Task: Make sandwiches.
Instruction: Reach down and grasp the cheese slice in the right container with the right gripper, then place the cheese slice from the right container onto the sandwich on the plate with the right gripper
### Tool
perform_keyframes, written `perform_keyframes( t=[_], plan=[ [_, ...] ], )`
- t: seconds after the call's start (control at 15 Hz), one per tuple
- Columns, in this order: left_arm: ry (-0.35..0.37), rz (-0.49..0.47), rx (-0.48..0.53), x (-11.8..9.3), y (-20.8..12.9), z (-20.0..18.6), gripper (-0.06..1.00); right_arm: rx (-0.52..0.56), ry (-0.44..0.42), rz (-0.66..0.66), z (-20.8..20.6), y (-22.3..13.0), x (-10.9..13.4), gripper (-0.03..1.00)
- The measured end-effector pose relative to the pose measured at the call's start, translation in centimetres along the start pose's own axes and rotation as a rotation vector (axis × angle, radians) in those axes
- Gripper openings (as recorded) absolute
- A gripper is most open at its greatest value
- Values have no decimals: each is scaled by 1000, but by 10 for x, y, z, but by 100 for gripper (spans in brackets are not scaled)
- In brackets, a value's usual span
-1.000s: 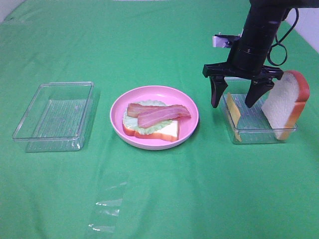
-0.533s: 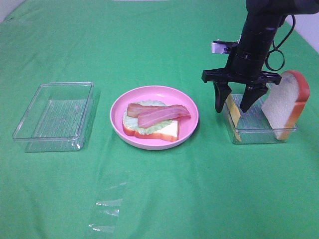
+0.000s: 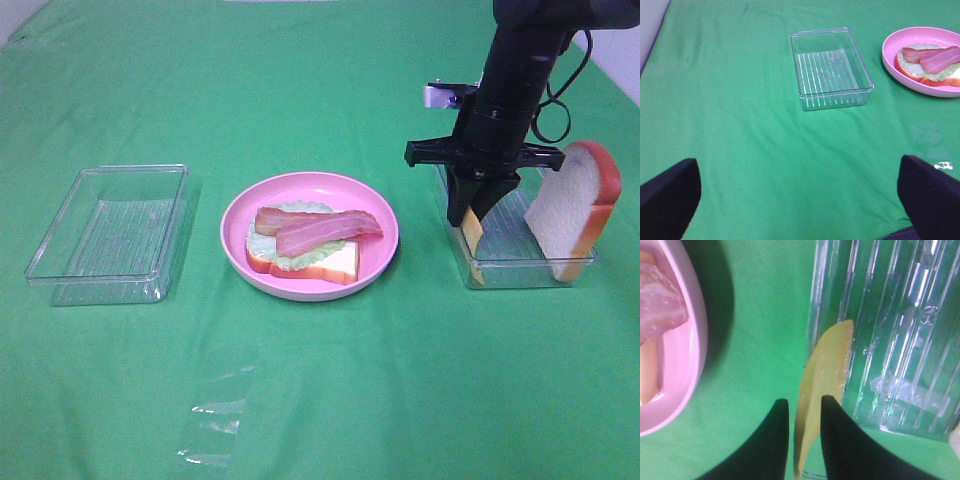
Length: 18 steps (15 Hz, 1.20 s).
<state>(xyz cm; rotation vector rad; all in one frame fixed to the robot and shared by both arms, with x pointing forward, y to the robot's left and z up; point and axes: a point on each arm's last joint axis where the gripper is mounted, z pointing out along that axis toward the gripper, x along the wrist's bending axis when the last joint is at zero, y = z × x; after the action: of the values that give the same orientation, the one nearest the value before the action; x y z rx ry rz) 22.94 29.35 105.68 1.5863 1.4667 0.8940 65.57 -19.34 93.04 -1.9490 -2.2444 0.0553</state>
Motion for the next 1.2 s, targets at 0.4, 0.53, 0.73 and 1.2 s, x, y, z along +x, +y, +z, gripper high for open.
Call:
perform_keyframes(
  t=[0.4,0.53,0.73,1.2],
  plan=[
    [0,0,0,0,0,0,99,9,-9,0,0,-1,-1,1],
    [0,0,0,0,0,0,99,9,-27,-5,0,-1,-2,1],
    [0,0,0,0,0,0,99,-7,-18,-6,-6,1,-1,1],
    [0,0,0,0,0,0,99,-281,196,-80,-97,-29,25,1]
  ],
)
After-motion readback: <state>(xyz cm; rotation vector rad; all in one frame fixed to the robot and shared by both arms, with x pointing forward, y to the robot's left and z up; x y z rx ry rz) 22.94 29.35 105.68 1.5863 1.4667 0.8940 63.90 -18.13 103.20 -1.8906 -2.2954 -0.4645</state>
